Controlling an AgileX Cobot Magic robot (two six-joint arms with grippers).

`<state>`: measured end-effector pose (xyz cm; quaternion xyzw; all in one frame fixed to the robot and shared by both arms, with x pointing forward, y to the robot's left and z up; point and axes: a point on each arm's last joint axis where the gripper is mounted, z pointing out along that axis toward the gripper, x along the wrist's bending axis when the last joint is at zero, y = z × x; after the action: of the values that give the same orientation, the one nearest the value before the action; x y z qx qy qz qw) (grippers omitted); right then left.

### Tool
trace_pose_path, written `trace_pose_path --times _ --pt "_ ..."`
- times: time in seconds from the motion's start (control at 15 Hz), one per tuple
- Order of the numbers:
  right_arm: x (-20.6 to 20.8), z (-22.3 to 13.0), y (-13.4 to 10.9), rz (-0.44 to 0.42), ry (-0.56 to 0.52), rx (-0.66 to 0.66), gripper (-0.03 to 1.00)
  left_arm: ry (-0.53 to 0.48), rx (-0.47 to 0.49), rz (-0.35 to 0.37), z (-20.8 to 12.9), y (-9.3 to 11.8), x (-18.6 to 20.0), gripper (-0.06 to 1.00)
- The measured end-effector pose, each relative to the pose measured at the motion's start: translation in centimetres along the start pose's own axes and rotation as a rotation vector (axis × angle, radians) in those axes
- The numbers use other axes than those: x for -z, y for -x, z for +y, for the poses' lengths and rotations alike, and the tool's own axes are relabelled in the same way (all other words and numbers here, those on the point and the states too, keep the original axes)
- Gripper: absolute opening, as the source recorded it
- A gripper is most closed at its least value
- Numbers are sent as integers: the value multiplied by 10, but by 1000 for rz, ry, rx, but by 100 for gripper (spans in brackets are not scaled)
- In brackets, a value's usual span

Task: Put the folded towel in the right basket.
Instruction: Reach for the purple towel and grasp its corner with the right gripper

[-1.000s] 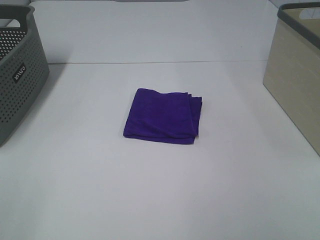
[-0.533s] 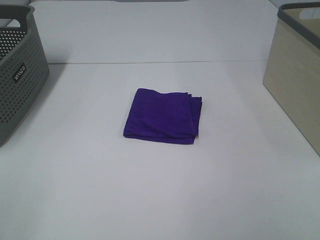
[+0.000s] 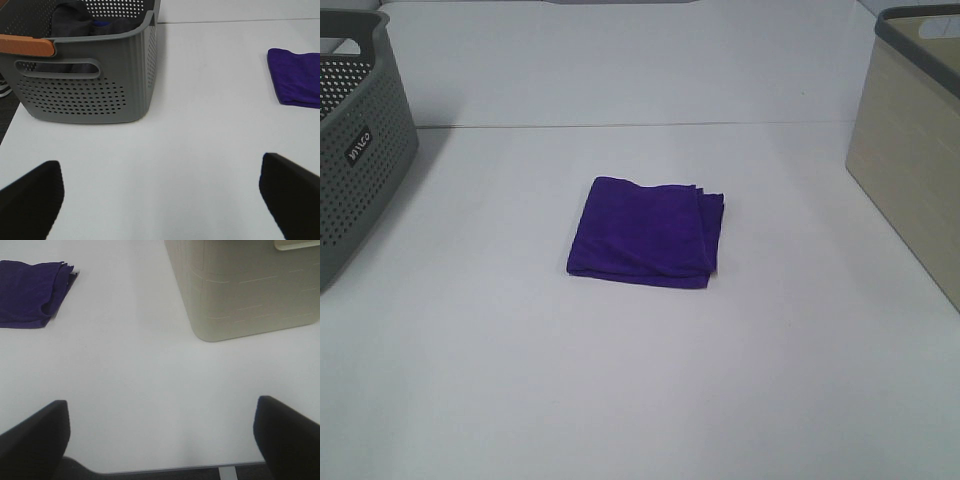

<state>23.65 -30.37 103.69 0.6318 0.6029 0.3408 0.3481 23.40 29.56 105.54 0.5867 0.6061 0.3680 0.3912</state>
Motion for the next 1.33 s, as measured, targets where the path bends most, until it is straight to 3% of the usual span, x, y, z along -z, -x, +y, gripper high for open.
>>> trace_pose_path --times 1.33 --pt "0 0 -1 13 -1 -8 96 0 1 -1 0 0 0 99"
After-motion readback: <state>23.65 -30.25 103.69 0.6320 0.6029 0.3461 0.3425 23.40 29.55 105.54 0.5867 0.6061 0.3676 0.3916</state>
